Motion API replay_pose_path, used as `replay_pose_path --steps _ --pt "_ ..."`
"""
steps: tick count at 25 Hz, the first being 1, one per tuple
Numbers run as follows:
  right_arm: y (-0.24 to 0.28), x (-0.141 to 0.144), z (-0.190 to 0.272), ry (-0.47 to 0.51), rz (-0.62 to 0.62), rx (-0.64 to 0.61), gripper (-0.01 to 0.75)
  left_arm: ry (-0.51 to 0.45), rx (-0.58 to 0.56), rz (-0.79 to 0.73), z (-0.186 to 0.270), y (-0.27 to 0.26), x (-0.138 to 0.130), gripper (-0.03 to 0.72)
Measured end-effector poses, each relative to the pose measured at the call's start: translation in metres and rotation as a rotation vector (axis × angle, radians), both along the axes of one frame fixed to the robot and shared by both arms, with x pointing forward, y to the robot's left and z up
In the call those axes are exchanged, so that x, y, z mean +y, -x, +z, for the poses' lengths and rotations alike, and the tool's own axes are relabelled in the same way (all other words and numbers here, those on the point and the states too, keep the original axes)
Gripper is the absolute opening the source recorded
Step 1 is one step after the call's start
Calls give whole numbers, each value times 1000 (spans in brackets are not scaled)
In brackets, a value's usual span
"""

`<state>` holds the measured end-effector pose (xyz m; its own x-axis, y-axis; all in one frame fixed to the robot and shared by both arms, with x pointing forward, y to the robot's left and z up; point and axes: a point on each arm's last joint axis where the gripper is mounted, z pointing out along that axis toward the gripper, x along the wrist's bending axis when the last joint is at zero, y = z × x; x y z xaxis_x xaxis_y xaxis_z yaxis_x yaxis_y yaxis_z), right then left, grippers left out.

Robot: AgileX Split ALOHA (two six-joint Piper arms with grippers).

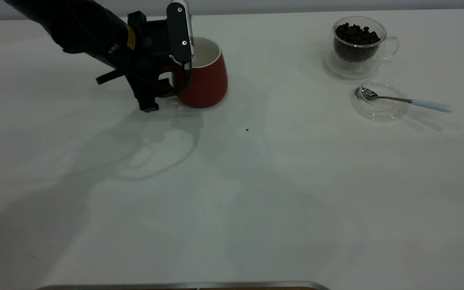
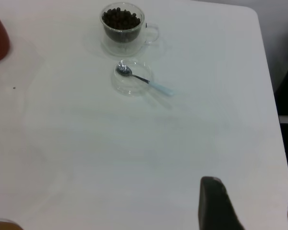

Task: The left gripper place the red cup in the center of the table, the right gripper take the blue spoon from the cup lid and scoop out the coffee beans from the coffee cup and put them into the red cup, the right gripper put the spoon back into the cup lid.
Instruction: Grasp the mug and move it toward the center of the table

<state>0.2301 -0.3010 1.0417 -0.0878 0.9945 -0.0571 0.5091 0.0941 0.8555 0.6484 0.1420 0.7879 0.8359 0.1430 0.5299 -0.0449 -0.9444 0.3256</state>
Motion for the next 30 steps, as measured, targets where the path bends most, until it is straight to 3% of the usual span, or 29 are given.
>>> replay_pose_path --steps 23,30 --pt "0 0 0 0 0 0 402 143 14 -37 3 2 -12 590" --pt "0 0 0 0 0 0 402 152 32 97 33 -1 2 590"
